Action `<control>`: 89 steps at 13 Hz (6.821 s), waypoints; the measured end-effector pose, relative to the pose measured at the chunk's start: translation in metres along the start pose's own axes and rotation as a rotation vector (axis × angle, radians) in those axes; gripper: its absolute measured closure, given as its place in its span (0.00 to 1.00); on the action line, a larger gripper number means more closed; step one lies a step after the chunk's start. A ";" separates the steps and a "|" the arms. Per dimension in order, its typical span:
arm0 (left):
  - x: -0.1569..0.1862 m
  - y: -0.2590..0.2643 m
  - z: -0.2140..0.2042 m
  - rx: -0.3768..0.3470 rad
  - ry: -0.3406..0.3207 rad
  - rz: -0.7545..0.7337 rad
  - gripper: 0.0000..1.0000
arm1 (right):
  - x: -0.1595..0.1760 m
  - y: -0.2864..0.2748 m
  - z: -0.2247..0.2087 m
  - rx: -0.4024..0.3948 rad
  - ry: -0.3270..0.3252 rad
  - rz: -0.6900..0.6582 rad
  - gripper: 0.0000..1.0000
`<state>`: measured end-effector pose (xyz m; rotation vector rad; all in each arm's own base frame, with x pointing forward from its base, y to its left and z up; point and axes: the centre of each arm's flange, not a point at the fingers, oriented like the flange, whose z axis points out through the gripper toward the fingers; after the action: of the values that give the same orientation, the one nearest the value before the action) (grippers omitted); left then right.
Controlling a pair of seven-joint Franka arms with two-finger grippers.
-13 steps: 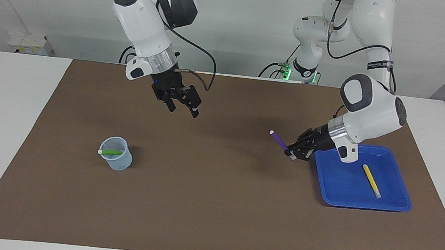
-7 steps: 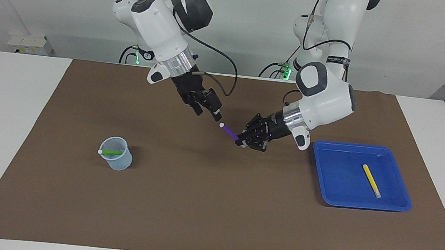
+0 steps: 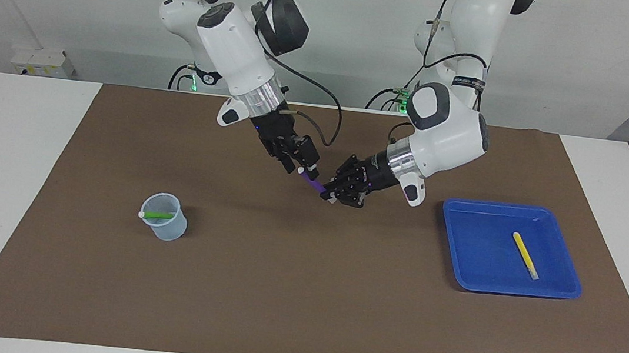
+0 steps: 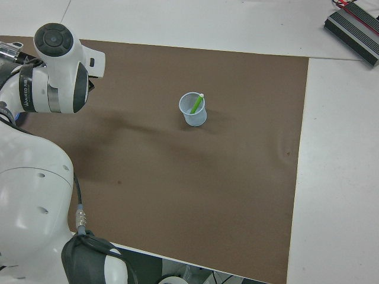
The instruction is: Transfer and insert pens with both arms
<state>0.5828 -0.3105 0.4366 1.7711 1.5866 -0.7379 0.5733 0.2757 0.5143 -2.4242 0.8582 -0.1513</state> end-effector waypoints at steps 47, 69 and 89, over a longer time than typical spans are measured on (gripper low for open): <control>0.128 -0.010 -0.150 0.480 0.510 0.896 0.00 | 0.185 0.137 -0.111 -0.550 -0.034 -1.137 0.82; 0.355 0.050 -0.267 0.618 0.687 1.194 0.06 | 0.158 0.150 -0.077 -0.491 -0.024 -0.986 0.00; 0.372 0.037 -0.261 0.616 0.609 1.187 0.83 | 0.083 0.102 -0.085 -0.440 -0.107 -0.800 0.00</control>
<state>0.6592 0.1245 0.3218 3.0629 0.2859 -0.0537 0.5593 0.1199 0.5239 -3.0260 -0.1965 -0.1324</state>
